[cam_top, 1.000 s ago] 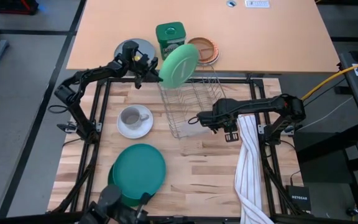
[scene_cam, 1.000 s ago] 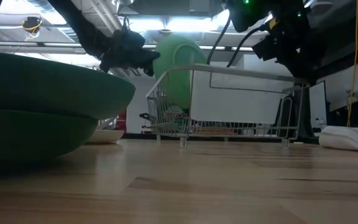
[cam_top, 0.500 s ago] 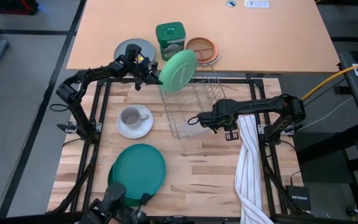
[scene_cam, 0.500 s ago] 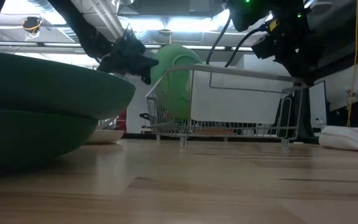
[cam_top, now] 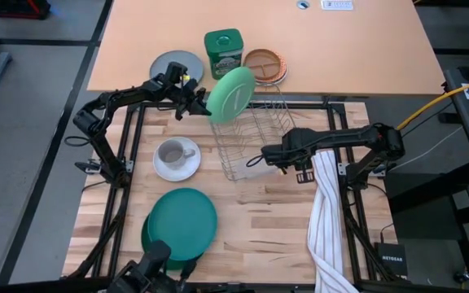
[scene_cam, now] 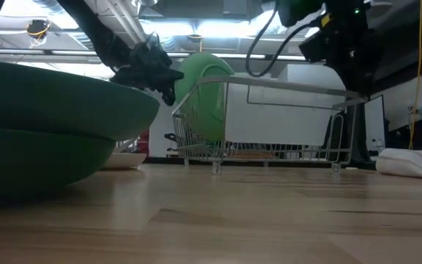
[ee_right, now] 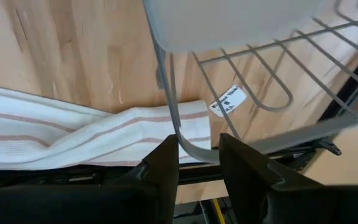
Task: Sort dishes
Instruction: Put the light green plate into the dish rack
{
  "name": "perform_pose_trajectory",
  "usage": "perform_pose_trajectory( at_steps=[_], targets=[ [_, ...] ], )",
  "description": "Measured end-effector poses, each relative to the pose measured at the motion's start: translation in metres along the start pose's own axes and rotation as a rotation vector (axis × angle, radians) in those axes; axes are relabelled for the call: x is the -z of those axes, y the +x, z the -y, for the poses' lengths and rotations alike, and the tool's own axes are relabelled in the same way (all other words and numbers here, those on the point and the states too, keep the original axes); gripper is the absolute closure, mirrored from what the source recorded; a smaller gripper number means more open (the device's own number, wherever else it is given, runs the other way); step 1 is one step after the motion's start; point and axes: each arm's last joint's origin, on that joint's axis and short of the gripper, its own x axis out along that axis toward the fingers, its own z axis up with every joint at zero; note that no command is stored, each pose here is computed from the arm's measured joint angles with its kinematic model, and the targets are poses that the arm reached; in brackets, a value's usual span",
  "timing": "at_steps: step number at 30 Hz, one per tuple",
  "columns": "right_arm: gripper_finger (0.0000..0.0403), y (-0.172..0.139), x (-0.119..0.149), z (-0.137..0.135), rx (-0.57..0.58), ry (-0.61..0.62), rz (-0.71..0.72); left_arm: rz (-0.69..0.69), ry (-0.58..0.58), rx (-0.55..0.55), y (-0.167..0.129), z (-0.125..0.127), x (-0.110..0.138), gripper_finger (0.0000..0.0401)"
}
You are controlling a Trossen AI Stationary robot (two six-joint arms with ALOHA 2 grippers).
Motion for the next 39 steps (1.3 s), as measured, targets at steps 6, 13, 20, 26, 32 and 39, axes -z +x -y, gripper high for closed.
perform_pose_trajectory(
  at_steps=[6, 13, 20, 26, 32, 39],
  targets=[
    [0.0285, -0.011, 0.015, 0.003, 0.063, 0.052, 0.055, -0.030, -0.047, 0.011, 0.009, 0.004, 0.003, 0.0400],
    [0.0285, -0.016, 0.020, 0.004, 0.077, 0.092, 0.095, -0.050, -0.047, -0.022, 0.012, 0.004, 0.003, 0.0400],
    [0.0285, -0.022, -0.005, 0.007, 0.070, 0.154, 0.359, -0.046, 0.027, -0.051, 0.012, 0.002, 0.000, 0.0400],
    [0.0285, -0.037, -0.031, 0.009, -0.045, 0.170, 0.680, -0.017, 0.096, -0.056, 0.012, -0.001, -0.008, 0.0401],
    [0.0285, -0.045, -0.049, 0.009, -0.154, 0.150, 0.854, -0.011, 0.111, -0.057, 0.012, -0.001, -0.010, 0.0401],
    [0.0285, -0.023, -0.059, 0.002, -0.257, 0.111, 0.690, -0.009, 0.117, -0.054, 0.012, -0.001, -0.010, 0.0401]
  ],
)
